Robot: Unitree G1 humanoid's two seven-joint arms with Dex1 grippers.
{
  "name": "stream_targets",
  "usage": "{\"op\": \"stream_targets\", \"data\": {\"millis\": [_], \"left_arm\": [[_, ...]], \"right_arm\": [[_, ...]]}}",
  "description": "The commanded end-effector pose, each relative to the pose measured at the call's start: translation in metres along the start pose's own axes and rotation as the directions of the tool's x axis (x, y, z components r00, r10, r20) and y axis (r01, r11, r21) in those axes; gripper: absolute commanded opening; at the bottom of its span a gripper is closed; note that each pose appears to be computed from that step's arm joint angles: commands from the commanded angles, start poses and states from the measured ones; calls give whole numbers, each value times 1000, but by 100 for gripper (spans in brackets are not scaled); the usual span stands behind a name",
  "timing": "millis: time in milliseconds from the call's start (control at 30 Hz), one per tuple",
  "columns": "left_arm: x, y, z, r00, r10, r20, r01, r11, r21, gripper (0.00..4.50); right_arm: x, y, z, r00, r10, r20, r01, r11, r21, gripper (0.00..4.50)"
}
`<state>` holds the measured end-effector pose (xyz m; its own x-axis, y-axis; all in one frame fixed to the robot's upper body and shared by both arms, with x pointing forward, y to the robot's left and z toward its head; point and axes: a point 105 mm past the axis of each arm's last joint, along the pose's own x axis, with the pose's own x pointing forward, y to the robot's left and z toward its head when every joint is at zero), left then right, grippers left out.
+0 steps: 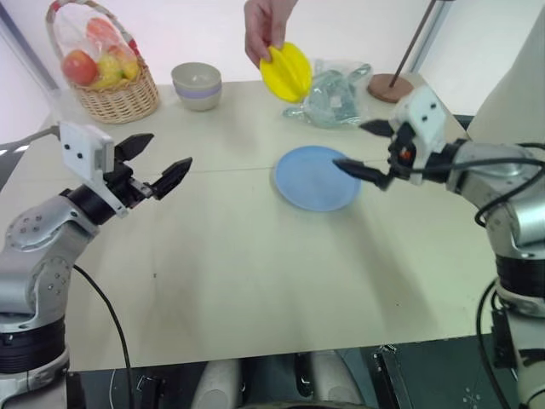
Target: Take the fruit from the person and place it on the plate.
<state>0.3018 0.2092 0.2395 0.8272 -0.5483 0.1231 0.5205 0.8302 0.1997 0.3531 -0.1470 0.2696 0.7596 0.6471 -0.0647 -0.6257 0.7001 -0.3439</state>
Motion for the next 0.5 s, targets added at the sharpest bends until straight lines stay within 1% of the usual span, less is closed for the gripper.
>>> {"op": "stream_targets", "data": {"millis": [33,100,233,300,500], "left_arm": [[-5,3,13,1000,-10,17,9,999,50,450],[-5,5,14,1000,-15,14,14,998,55,450],[-4,6,15,1000,-26,8,26,998,63,450],[-3,6,16,1000,-30,8,29,997,66,450],[-4,9,18,1000,-26,5,26,997,78,450]], "right_arm": [[7,-12,34,976,-150,159,129,982,136,445],[17,-6,42,962,-182,205,139,968,207,445],[33,8,52,949,-202,241,133,952,275,445],[40,16,55,946,-203,252,127,950,286,445],[54,16,59,934,-232,271,145,941,307,445]]}}
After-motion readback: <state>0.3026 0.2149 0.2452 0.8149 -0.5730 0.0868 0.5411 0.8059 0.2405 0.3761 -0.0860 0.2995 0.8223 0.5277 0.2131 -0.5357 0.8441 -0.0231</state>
